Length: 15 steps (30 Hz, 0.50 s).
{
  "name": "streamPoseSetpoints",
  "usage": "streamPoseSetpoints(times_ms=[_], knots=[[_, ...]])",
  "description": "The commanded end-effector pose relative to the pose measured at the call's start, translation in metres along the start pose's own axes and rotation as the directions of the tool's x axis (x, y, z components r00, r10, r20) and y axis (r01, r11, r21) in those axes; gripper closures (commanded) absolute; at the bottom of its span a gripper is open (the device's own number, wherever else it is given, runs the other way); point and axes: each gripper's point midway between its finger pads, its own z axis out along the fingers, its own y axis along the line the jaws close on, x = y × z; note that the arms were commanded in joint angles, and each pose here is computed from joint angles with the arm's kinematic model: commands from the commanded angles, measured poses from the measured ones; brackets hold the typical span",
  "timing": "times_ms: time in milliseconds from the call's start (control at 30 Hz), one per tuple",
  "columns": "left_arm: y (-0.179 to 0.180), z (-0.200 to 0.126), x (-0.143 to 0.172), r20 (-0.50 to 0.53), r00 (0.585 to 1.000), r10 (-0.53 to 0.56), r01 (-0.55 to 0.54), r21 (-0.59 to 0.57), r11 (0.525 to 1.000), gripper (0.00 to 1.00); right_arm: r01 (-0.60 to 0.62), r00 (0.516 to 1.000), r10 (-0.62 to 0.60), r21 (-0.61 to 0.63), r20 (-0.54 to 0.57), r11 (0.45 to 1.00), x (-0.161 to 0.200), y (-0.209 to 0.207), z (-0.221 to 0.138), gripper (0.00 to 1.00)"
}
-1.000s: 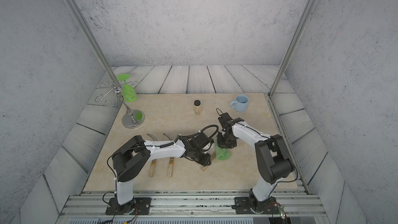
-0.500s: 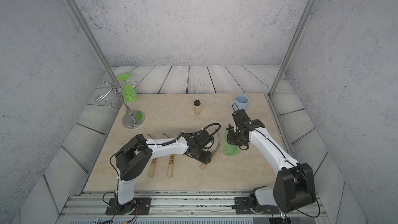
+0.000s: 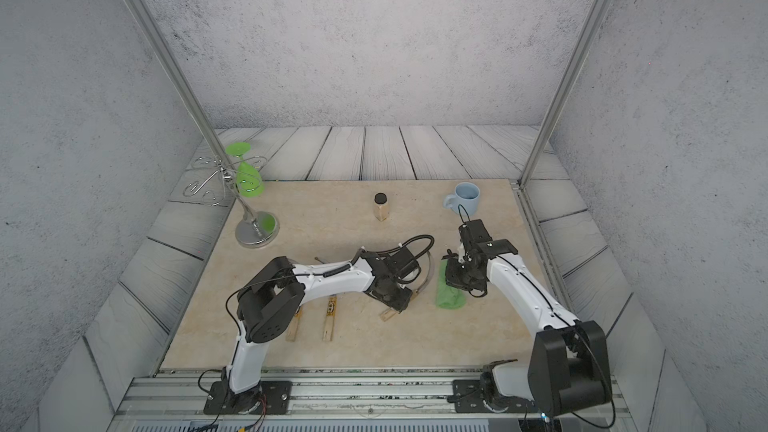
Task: Wipe small sickles with rags
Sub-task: Pick up the small sickle from the center of the board.
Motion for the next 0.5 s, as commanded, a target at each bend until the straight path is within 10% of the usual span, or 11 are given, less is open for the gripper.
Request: streamPoseSetpoints(times_ms=[0, 133, 367, 467], knots=[[0.008, 0.021, 0.018, -0.083, 0.997, 0.007, -0.011, -0.049, 0.999, 0.59, 0.016, 1.0, -0.015, -0.031, 0.022, 0.999, 0.0, 0.002, -0.006, 0.87], [0.003, 0.027, 0.018, -0.096, 0.995, 0.014, -0.019, -0.045, 0.999, 0.6, 0.013, 1.0, -0.012, -0.043, 0.022, 0.999, 0.002, 0.001, -0.004, 0.87], [0.001, 0.03, 0.018, -0.095, 0.995, 0.007, -0.01, -0.033, 0.999, 1.0, 0.011, 1.0, -0.01, -0.055, 0.023, 0.998, 0.002, 0.001, -0.002, 0.87], [0.0, 0.02, 0.011, -0.06, 0.998, -0.007, 0.007, -0.005, 1.0, 1.0, 0.01, 0.999, -0.007, -0.066, 0.034, 0.998, 0.002, 0.001, -0.003, 0.87]])
